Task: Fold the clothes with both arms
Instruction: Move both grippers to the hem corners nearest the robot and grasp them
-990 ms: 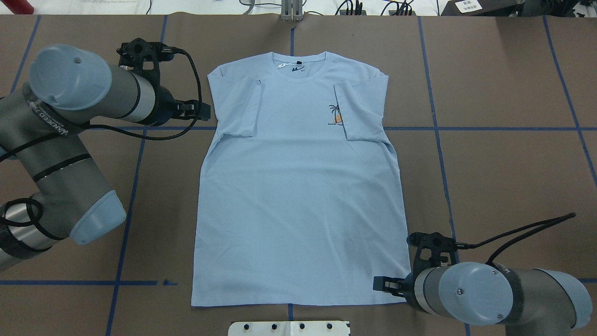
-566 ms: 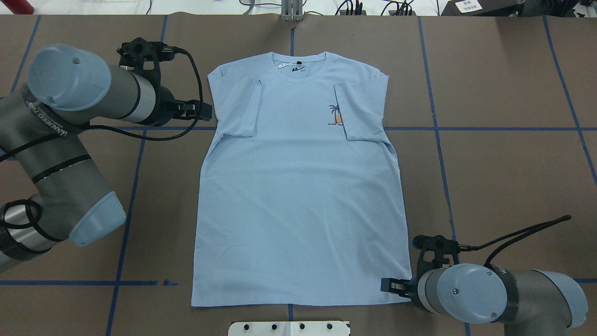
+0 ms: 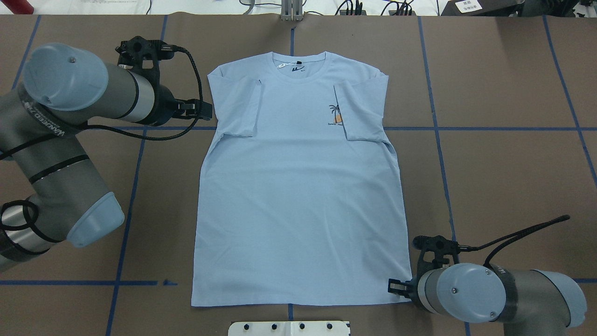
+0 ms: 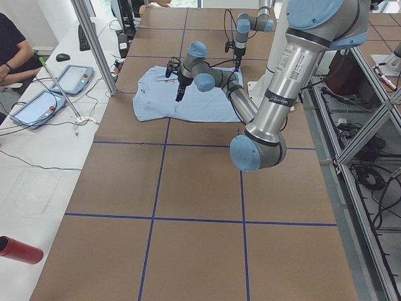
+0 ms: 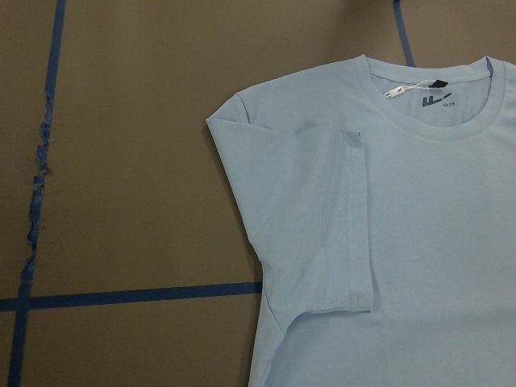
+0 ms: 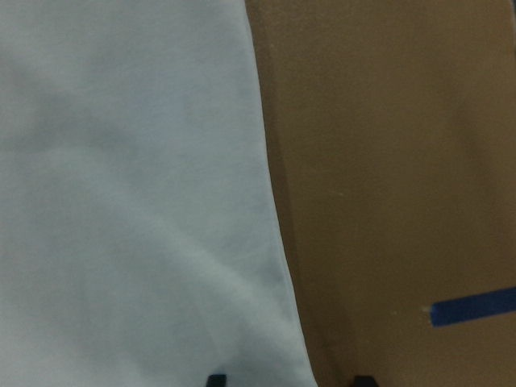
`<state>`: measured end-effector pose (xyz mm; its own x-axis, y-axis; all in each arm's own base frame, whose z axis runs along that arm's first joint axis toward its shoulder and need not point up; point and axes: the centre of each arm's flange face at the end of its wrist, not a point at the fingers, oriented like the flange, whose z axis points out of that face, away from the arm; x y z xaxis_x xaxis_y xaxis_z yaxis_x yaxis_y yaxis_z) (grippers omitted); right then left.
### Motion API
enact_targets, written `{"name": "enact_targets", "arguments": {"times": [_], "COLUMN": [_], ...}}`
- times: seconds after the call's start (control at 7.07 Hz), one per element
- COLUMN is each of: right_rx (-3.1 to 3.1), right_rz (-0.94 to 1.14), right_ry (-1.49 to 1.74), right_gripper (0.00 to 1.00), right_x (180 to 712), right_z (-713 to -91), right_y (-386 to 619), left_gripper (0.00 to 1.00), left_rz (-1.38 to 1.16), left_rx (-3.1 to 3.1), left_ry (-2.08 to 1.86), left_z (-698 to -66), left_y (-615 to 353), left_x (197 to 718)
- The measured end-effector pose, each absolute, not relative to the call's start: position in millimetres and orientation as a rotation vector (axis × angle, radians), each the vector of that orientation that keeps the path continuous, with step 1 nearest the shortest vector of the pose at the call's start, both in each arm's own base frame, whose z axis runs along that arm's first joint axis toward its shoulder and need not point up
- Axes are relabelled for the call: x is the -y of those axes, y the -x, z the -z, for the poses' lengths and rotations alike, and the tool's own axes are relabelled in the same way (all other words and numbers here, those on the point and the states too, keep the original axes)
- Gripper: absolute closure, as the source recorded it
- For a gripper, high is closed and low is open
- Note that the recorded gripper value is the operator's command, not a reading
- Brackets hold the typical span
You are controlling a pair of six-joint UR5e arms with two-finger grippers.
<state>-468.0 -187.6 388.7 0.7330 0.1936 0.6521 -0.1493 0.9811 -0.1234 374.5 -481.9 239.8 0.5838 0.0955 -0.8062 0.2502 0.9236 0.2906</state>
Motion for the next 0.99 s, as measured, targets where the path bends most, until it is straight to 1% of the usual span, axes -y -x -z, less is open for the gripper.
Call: {"name": "enact_targets", "arguments": {"times": [0.42, 0.71, 0.85, 0.99], "right_rx": [0.732, 0.756, 0.774, 0.796], "right_rz": [-0.187, -0.195, -0.197, -0.197], "right_ry": [0.071, 0.062, 0.059, 0.058], "right_gripper": [1.0, 1.0, 1.0, 1.0], "right_x": [187, 188, 188, 188], "right_z": [-385, -374, -365, -355], "right_y": [466, 463, 460, 455], "left_gripper": [0.0, 0.0, 0.0, 0.0], "left_rz": [0.095, 0.11, 0.139, 0.173], "left_rx": [-0.947, -0.933, -0.934, -0.95], "left_ry": [-0.397, -0.36, -0.288, -0.19], "left_z": [-241, -260, -282, -297], "left_y": [-374, -372, -373, -383], "left_x": [483, 477, 456, 413]}}
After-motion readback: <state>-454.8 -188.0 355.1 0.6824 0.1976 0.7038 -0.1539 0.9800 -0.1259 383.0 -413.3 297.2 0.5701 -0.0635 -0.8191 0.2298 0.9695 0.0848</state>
